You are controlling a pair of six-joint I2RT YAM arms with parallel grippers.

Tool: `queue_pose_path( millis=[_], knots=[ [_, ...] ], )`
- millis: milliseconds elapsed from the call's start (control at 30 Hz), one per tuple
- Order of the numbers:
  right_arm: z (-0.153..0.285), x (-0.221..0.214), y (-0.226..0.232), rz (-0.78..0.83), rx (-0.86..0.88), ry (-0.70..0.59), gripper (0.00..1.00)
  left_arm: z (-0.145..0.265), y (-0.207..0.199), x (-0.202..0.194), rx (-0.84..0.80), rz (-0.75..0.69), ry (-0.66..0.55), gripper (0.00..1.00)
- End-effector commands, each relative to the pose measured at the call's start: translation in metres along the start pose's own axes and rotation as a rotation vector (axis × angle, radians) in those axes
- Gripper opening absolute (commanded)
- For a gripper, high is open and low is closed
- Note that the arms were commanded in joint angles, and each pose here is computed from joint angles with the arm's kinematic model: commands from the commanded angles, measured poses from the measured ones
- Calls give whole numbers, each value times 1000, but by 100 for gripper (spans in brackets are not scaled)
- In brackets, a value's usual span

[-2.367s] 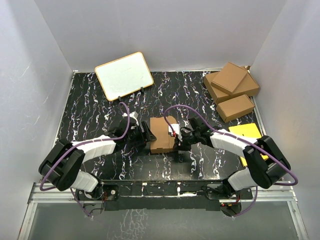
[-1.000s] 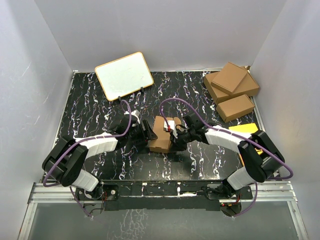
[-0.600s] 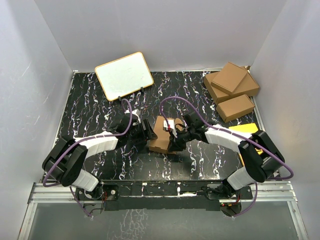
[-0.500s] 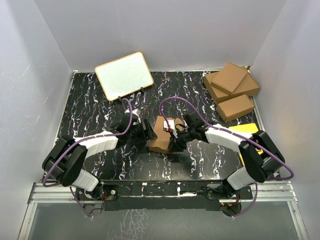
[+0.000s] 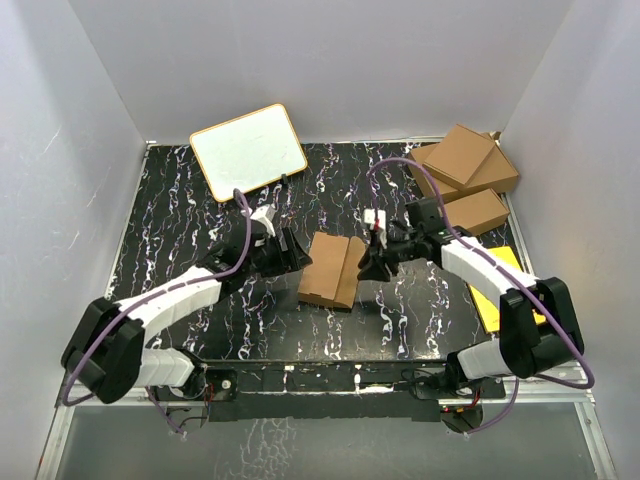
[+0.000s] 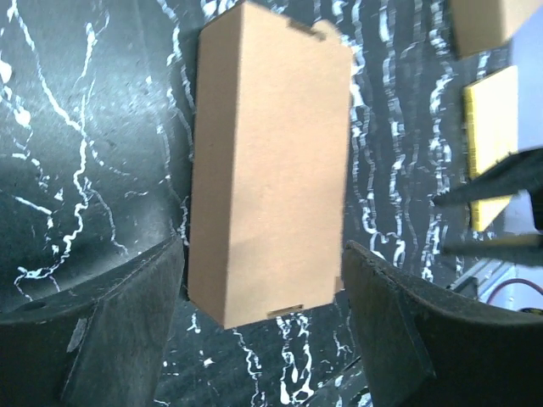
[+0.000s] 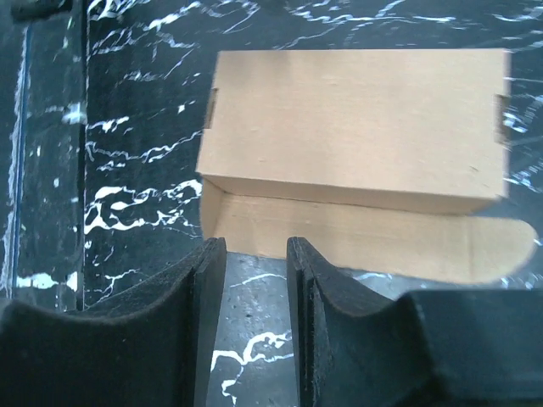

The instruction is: Fold the paper box

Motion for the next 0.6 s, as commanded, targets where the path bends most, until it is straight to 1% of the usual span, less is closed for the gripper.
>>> queue_pose_path(
  millis=[0,33,100,233,300,400,467,567],
  knots=[
    [27,40,-17,17,-62,-125,40,19,-12,18,-86,-49,-139,73],
    [30,41,-24,9,-97,-119,41,22,-14,18,-103,-39,-158,73],
    [34,44,-38,16,-149,-103,41,27,-12,14,-107,-9,-159,72],
    [35,46,-67,117,-216,-30,41,40,-4,-1,-67,63,-131,68],
    [35,51,-85,177,-242,-6,41,47,-1,-9,-64,101,-123,59],
    [32,58,-110,226,-263,24,40,53,2,-23,-72,147,-97,41],
    [28,62,-124,237,-270,44,36,54,3,-31,-77,175,-69,39],
    [18,65,-147,232,-272,85,28,53,3,-44,-105,213,-15,34]
  ],
)
Point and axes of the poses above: each gripper's point midway between its finger pads, its own z axis back along the fingers, its own y axis along the line the jaws close on, x = y × z, the point moved 4 cm from there along z, back along the fingers, and after that the axes turned 10 degrees about -z, right-handed, at the moved point
